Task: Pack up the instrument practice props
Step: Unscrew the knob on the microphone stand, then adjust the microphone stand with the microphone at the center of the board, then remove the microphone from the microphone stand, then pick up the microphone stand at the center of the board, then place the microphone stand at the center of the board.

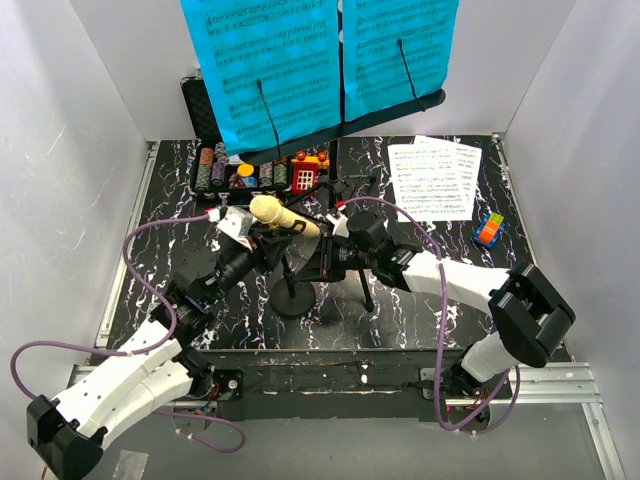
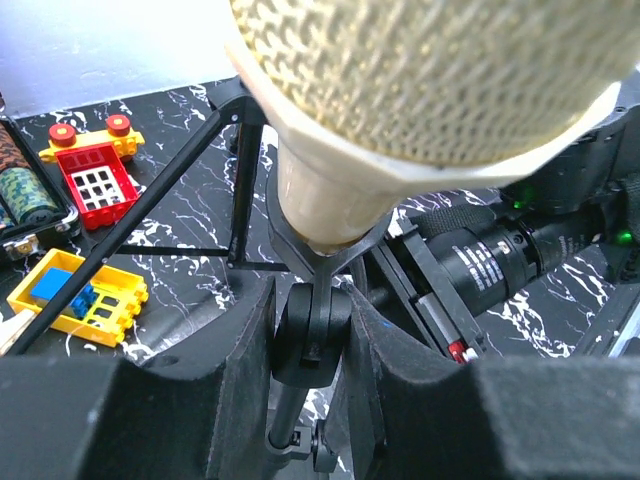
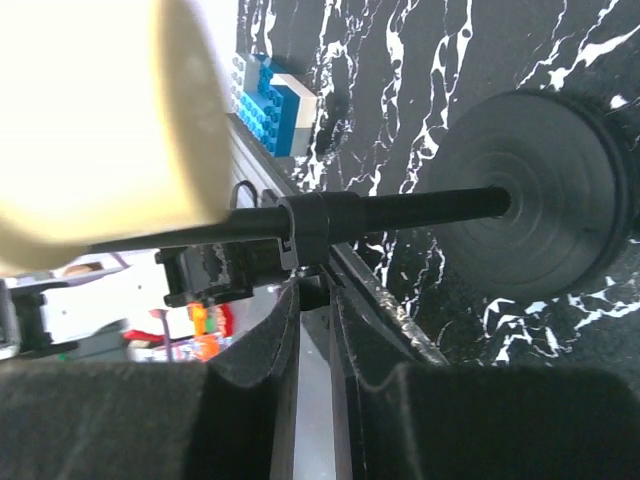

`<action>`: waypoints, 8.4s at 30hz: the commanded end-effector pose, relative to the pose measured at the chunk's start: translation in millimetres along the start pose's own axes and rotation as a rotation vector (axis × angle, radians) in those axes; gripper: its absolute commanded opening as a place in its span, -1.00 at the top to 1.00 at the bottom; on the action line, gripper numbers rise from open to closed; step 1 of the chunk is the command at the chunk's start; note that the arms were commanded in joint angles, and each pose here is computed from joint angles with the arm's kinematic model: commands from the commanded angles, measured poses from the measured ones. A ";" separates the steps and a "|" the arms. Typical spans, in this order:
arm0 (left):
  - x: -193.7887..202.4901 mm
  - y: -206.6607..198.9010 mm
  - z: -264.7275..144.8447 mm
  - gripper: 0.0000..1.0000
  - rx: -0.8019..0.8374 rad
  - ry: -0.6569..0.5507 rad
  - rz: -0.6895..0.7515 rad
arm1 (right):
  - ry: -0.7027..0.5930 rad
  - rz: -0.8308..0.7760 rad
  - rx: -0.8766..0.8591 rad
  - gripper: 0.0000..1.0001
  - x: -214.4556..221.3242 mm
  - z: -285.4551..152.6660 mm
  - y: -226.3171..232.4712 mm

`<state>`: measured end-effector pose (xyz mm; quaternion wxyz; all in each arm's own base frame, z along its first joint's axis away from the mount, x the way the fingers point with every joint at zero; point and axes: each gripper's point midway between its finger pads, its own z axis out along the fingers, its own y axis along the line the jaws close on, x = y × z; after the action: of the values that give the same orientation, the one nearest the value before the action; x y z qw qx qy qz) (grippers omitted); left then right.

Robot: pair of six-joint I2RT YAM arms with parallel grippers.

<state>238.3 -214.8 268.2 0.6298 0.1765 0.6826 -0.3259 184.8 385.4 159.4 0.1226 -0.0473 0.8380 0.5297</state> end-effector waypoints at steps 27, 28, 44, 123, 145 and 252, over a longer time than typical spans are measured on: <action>143.9 -3.8 -2.0 1.00 -0.035 0.419 -0.004 | -0.337 -0.621 0.347 0.09 -23.0 -121.6 -24.8; 147.1 -7.2 -2.8 1.00 -0.027 0.424 0.005 | -0.340 -0.625 0.350 0.10 -23.3 -123.1 -25.5; 153.7 -15.5 -9.0 1.00 -0.047 0.437 0.036 | -0.381 -0.689 0.315 -0.02 -29.5 -134.4 -6.3; 99.7 -32.6 -2.2 0.26 0.042 0.129 -0.050 | -0.526 -1.285 0.153 -0.24 -54.3 -86.9 87.2; 103.4 -33.0 -5.5 1.00 0.050 0.188 0.001 | -0.574 -1.424 0.160 -0.25 -60.0 -53.3 84.2; -45.8 157.6 -61.4 1.00 -0.824 0.064 0.067 | -0.703 -1.029 0.470 0.97 -49.0 -196.0 58.3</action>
<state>282.4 -74.2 252.7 0.6247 0.0013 0.7803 0.0308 195.4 230.0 291.9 0.6276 -0.2534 0.7195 0.1557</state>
